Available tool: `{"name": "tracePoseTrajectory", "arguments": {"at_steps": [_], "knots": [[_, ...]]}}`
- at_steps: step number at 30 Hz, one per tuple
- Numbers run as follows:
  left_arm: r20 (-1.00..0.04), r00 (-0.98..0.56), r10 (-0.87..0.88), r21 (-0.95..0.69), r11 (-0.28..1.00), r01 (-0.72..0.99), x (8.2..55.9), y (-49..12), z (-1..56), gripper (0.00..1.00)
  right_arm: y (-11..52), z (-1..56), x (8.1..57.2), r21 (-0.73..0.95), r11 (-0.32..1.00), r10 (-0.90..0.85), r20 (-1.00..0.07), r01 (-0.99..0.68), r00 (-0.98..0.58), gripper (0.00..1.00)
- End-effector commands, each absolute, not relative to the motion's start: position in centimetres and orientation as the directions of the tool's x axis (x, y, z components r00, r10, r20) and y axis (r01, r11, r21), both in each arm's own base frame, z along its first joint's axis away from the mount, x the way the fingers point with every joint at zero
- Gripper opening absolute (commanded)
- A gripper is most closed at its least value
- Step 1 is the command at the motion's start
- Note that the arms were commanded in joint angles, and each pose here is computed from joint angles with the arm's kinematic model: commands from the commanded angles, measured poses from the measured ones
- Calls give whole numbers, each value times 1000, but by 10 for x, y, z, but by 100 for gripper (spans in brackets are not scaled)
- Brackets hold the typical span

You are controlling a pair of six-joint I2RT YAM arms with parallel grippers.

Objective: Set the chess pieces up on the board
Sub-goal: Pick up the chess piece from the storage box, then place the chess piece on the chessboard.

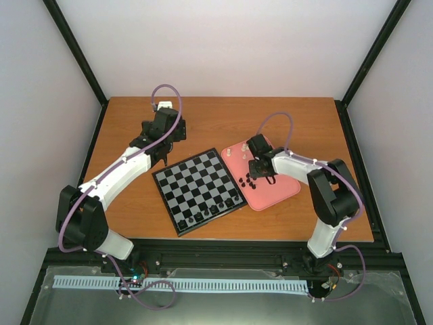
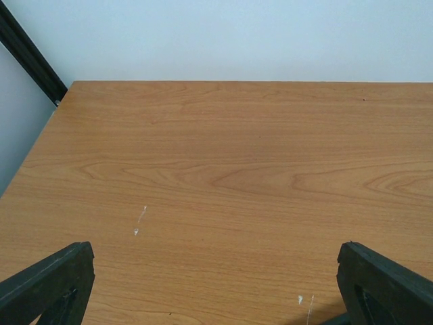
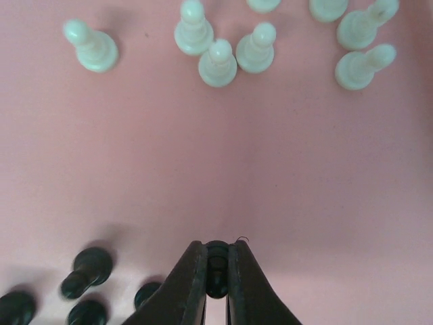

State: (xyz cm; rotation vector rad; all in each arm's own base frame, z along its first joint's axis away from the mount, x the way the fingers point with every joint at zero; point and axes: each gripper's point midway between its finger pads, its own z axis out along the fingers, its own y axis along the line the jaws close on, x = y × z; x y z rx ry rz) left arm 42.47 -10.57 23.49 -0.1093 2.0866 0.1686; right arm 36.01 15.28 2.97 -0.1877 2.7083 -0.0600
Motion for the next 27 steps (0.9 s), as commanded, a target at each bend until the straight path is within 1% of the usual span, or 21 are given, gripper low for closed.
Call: {"name": "tracePoseTrajectory", "arguments": {"at_steps": [1, 6, 11, 21, 27], "knots": [[-892, -453, -7, 65, 988, -143, 431, -111, 255, 100, 162, 71, 358, 3, 989, -127, -479, -147, -869, 4], [-888, -459, -2, 77, 985, -154, 433, -110, 252, 100, 201, 97, 333, 29, 961, -222, -511, -274, -830, 4], [-884, -467, 2, 87, 983, -159, 435, -110, 250, 100, 240, 96, 307, 36, 925, -311, -506, -379, -805, 4], [-884, -468, 1, 86, 984, -159, 434, -110, 250, 100, 267, 77, 281, 68, 894, -370, -448, -444, -814, 5], [-880, -474, 4, 88, 984, -155, 435, -111, 247, 100, 280, 66, 270, 114, 874, -389, -419, -473, -820, 5]]}}
